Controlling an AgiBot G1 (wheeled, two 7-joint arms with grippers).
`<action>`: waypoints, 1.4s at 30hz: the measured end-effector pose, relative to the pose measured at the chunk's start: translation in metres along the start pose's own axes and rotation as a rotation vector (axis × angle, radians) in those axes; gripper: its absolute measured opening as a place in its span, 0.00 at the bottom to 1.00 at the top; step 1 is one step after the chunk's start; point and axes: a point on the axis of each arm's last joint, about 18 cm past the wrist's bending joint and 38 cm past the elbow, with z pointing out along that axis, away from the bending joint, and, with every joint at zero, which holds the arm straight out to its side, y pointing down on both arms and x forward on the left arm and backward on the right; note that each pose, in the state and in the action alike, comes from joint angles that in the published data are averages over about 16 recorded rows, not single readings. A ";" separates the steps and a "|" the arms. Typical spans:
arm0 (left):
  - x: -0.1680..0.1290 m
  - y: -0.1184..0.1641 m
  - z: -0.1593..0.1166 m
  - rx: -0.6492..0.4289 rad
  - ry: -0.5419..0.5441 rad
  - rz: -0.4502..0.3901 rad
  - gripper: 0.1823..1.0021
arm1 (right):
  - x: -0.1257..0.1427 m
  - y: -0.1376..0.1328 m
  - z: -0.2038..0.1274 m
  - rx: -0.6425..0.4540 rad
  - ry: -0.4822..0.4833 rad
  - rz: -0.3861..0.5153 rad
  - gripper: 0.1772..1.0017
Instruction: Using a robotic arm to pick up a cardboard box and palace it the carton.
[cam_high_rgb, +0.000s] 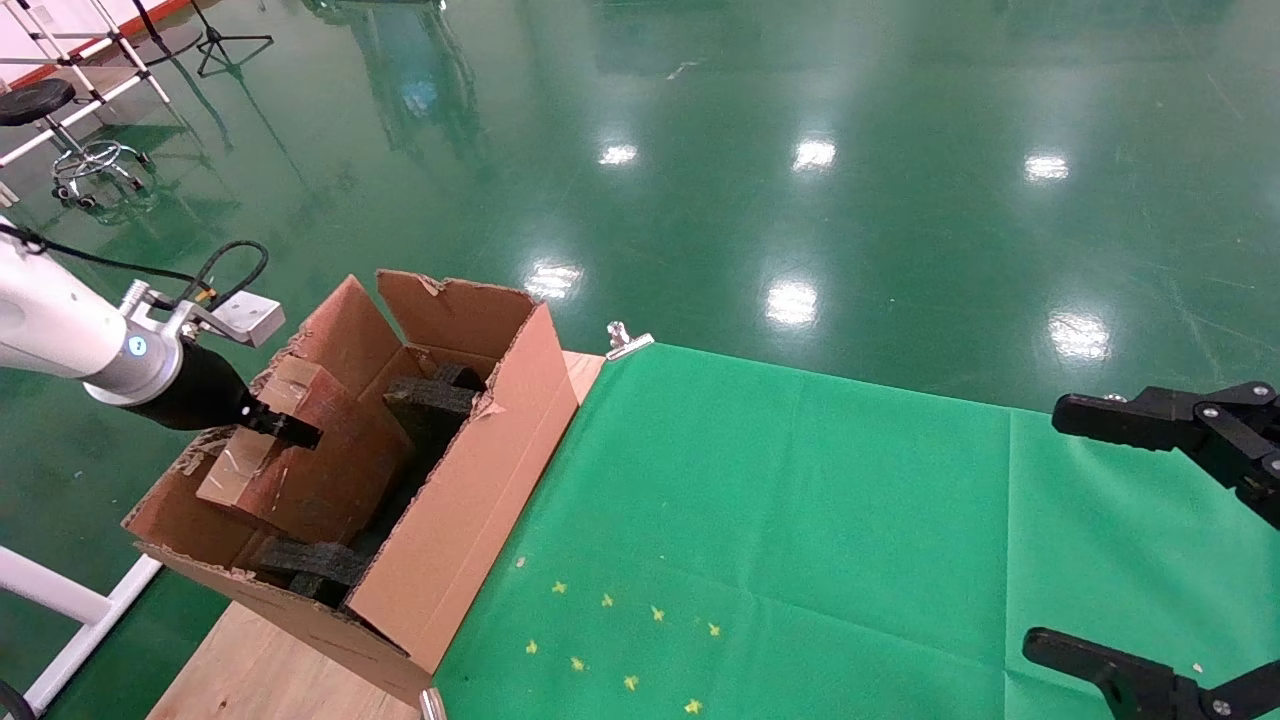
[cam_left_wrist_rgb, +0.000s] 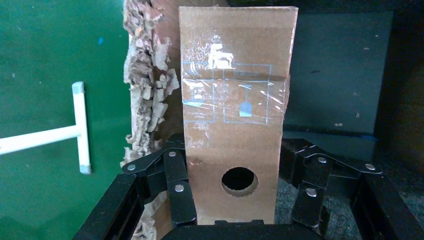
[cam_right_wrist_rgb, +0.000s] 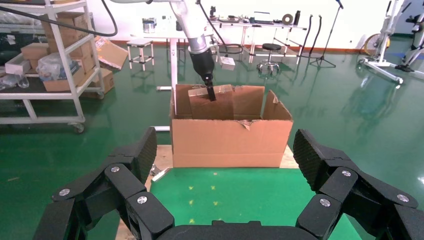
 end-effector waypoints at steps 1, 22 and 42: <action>0.001 0.000 0.002 0.002 -0.003 0.000 0.20 | 0.000 0.000 0.000 0.000 0.000 0.000 1.00; 0.004 -0.003 0.014 0.032 -0.034 0.001 0.30 | 0.000 0.000 0.000 0.000 0.000 0.000 1.00; 0.055 -0.072 -0.060 0.198 0.256 0.127 0.74 | 0.000 0.000 0.000 0.000 0.001 0.000 1.00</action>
